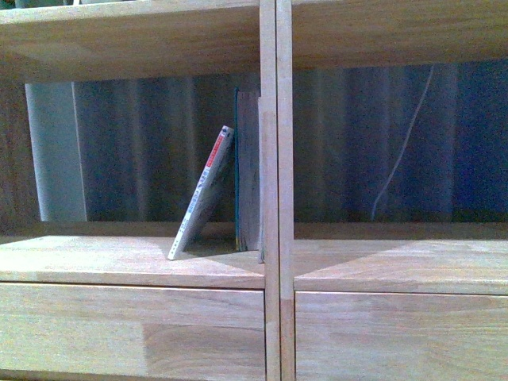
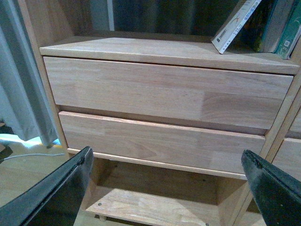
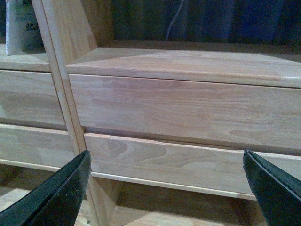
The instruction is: Organize books on shelf
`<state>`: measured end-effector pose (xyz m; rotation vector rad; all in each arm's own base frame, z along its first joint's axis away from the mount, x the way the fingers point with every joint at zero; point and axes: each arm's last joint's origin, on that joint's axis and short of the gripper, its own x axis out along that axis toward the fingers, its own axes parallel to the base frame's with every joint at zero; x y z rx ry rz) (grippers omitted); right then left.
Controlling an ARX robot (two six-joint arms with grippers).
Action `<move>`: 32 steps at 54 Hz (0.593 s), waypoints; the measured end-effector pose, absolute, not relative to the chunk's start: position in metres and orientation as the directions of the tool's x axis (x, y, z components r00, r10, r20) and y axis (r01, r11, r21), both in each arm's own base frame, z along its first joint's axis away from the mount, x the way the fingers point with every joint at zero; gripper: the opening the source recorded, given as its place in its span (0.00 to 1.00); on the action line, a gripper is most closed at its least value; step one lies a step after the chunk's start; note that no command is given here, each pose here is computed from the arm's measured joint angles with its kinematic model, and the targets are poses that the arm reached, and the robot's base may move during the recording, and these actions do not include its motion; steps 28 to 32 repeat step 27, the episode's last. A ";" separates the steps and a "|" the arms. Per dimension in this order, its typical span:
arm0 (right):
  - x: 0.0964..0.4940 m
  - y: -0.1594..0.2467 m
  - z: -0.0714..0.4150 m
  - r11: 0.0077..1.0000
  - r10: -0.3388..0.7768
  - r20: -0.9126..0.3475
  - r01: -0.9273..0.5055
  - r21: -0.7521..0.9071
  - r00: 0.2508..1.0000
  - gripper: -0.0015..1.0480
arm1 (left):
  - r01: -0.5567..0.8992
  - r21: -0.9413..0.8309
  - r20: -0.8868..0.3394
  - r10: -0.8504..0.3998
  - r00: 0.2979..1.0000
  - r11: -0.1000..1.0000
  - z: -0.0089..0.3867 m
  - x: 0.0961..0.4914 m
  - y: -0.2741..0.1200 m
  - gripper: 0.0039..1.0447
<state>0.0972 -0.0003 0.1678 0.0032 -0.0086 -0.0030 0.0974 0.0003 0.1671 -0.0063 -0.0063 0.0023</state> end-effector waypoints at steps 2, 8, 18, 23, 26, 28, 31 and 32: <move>0.097 0.000 0.168 1.000 -0.003 0.009 0.003 0.003 1.000 0.93 | -0.002 -0.006 0.006 0.002 1.000 1.000 0.167 0.097 0.000 0.93; 0.097 0.000 0.168 1.000 -0.003 0.009 0.003 0.003 1.000 0.93 | -0.002 -0.006 0.006 0.002 1.000 1.000 0.167 0.097 0.000 0.93; 0.097 0.000 0.168 1.000 -0.003 0.009 0.003 0.003 1.000 0.93 | -0.002 -0.006 0.006 0.002 1.000 1.000 0.167 0.097 0.000 0.93; 0.097 0.000 0.168 1.000 -0.003 0.009 0.003 0.003 1.000 0.93 | -0.002 -0.006 0.006 0.002 1.000 1.000 0.167 0.097 0.000 0.93; 0.097 0.000 0.168 1.000 -0.003 0.009 0.003 0.003 1.000 0.93 | -0.002 -0.006 0.006 0.002 1.000 1.000 0.167 0.097 0.000 0.93; 0.097 0.000 0.168 1.000 -0.003 0.009 0.003 0.003 1.000 0.93 | -0.002 -0.006 0.006 0.002 1.000 1.000 0.167 0.097 0.000 0.93; 0.097 0.000 0.168 1.000 -0.003 0.009 0.003 0.003 1.000 0.93 | -0.002 -0.006 0.006 0.002 1.000 1.000 0.167 0.097 0.000 0.93; 0.097 0.000 0.168 1.000 -0.003 0.009 0.003 0.003 1.000 0.93 | -0.002 -0.006 0.006 0.002 1.000 1.000 0.167 0.097 0.000 0.93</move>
